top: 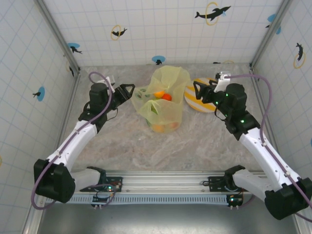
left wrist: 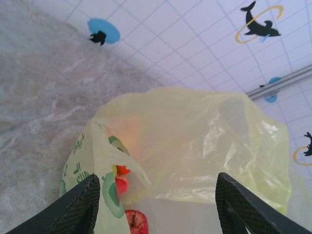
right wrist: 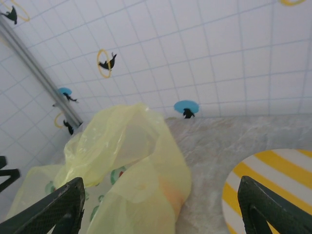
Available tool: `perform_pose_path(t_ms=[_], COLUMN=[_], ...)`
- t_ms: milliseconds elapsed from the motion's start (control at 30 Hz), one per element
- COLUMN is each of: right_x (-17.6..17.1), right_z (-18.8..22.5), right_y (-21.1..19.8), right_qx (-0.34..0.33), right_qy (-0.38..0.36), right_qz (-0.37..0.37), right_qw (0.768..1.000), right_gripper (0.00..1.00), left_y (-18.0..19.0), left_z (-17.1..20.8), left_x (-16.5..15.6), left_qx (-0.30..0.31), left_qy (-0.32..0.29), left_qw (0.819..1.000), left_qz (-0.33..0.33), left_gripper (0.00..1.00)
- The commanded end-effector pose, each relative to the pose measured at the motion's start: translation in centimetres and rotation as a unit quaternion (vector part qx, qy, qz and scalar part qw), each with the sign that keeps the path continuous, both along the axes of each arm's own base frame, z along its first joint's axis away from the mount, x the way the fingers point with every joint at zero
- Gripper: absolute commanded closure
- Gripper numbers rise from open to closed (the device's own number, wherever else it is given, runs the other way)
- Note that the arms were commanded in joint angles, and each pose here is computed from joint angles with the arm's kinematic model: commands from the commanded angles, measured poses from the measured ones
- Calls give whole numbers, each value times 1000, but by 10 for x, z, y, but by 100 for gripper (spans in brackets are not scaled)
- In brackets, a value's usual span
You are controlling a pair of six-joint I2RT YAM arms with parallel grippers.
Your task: Place the fruits into the plastic bag
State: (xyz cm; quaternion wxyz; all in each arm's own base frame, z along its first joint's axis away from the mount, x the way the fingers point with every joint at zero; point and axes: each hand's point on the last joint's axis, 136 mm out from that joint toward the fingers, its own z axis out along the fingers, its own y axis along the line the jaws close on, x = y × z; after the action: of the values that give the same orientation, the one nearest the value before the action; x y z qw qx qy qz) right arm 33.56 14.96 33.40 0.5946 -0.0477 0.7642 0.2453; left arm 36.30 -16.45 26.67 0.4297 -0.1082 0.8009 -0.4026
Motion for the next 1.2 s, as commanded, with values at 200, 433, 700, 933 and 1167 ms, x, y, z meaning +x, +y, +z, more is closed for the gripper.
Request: perform_pose_path(t_ms=[200,433,700,933,1167], right_x=[-3,0,-14,-34,-48], right_z=[-12,-91,-182,-235,-252], right_y=[-53,-78,-126,-164,-177], right_qx=[-61,-112,-167,-181,-168], right_qy=[-19,38,87,119,98], right_qz=[-95,-150,-245,-299,-326], right_qw=[993,982,951,929,925], right_gripper=[6,0,1,0,0], left_y=[62,113,167,191,198], left_z=[7,-64,-117,-129,-151], left_x=[-14,-35,-49,-61,-66], left_qx=[106,157,267,374,459], left_qy=[-78,-51,-23,-71,-78], left_qw=[983,956,896,845,812], left_qz=[131,242,353,375,352], left_gripper=[27,12,2,2,2])
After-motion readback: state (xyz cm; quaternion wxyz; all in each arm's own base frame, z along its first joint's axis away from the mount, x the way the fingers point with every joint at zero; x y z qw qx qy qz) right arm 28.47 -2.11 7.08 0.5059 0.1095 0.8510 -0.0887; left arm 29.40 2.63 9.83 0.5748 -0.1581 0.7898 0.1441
